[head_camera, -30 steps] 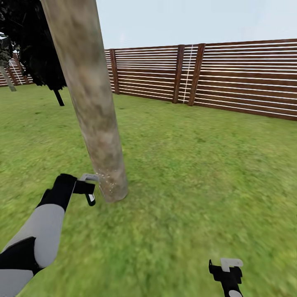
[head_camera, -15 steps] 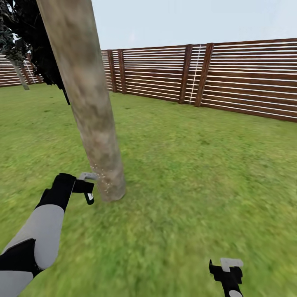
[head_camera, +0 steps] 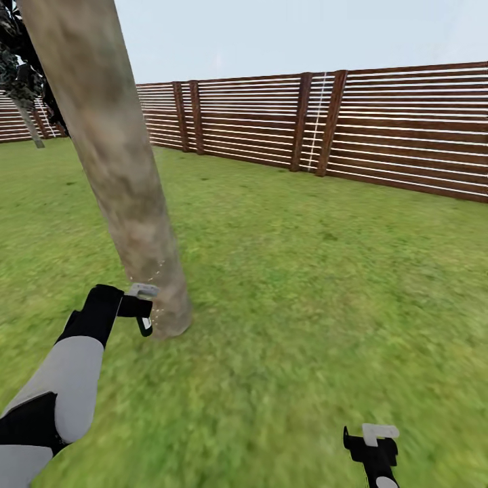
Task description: In the garden, pick up the pesticide atomizer on the floor and spray pesticide onto both trees until each tree trunk is fully covered.
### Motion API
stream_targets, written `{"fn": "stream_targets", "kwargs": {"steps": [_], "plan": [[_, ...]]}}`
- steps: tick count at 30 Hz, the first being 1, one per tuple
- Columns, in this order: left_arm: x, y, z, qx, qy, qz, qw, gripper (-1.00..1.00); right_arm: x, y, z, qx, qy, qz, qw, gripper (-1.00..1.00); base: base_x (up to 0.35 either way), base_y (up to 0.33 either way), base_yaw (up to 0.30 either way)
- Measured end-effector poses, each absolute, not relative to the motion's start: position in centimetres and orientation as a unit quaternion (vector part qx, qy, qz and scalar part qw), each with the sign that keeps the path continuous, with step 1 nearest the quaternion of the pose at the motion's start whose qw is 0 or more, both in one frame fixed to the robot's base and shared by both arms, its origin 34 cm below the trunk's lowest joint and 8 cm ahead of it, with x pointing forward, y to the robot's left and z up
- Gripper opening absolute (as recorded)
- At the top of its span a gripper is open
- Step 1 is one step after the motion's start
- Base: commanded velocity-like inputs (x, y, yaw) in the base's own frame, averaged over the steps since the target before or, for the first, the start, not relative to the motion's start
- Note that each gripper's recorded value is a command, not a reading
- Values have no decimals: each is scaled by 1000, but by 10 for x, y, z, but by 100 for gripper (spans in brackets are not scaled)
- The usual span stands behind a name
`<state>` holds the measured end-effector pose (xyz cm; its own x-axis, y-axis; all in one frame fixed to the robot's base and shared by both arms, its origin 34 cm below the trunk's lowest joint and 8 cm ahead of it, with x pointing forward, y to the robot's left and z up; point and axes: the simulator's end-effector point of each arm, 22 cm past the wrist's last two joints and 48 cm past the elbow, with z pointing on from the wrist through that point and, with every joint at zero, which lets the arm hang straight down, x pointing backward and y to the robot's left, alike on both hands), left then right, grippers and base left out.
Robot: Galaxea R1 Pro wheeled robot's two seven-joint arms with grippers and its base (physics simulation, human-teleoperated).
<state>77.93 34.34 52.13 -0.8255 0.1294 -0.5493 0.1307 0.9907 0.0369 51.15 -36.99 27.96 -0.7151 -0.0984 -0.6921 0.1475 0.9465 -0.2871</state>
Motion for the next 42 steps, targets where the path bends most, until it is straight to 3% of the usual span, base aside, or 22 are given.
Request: {"fn": "stream_targets", "kwargs": {"steps": [13,31,42], "plan": [[765,361,503,58,960,24,272,-100,512,-370,280,13,912,-163,377,100,34,-273,227],[726,382,462,44,969,53,237,-100,511,-370,280,14,912,-164,377,100,145,-265,16],[704,407,442,-16,971,63,228,-100,511,-370,280,13,912,-164,377,100,169,-237,271]]}}
